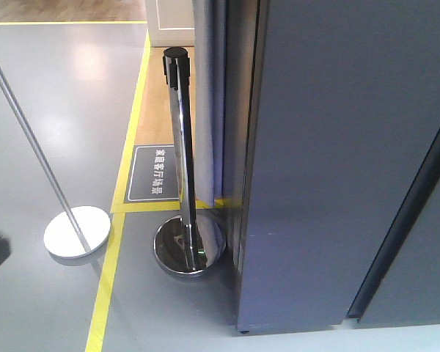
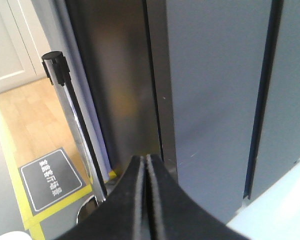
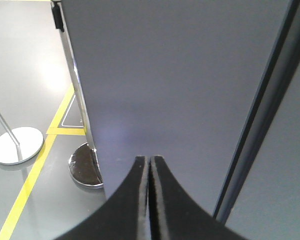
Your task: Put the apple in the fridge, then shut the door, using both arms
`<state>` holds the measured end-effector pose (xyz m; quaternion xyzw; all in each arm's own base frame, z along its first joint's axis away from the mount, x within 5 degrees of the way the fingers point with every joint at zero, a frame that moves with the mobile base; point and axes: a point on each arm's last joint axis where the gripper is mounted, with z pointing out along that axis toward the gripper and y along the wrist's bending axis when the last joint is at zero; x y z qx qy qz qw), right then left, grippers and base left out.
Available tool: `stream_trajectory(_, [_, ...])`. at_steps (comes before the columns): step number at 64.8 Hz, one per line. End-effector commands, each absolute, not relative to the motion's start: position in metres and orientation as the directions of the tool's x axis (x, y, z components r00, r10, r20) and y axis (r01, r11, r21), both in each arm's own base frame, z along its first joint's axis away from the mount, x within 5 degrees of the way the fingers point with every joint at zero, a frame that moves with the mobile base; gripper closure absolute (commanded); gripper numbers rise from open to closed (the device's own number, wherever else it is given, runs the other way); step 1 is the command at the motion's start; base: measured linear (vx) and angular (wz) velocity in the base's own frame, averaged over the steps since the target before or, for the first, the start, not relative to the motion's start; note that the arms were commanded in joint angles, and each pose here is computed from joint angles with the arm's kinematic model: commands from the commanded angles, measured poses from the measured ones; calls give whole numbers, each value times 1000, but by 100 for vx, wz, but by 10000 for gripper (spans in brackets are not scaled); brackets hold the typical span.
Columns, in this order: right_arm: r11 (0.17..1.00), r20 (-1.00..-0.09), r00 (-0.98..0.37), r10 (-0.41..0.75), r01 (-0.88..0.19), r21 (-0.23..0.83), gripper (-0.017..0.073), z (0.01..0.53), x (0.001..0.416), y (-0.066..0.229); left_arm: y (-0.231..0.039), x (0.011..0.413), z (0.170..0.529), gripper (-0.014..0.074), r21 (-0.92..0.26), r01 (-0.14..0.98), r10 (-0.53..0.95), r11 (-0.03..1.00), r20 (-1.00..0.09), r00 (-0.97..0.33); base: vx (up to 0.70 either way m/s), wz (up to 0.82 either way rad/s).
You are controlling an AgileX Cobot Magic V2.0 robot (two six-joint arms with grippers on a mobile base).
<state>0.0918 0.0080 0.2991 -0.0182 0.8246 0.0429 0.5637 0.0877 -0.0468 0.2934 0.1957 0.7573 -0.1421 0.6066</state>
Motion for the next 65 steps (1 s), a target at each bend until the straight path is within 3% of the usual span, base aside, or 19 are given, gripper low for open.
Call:
stream_trajectory(1, [997,-964,-264,28,-68,47,568,299,82,7,-40,75,295,599,7,475,58,880,-994,-93,0,0])
stream_trajectory(57, [996,-972,-233,37,-71,55,568,297,74,8,-30,62,290,599,4,460,52,888,-994,-92,0,0])
stream_trajectory(65, [996,-972,-233,38,-72,56,568,297,74,8,-30,63,276,599,10,449,70,894,-991,-118,0,0])
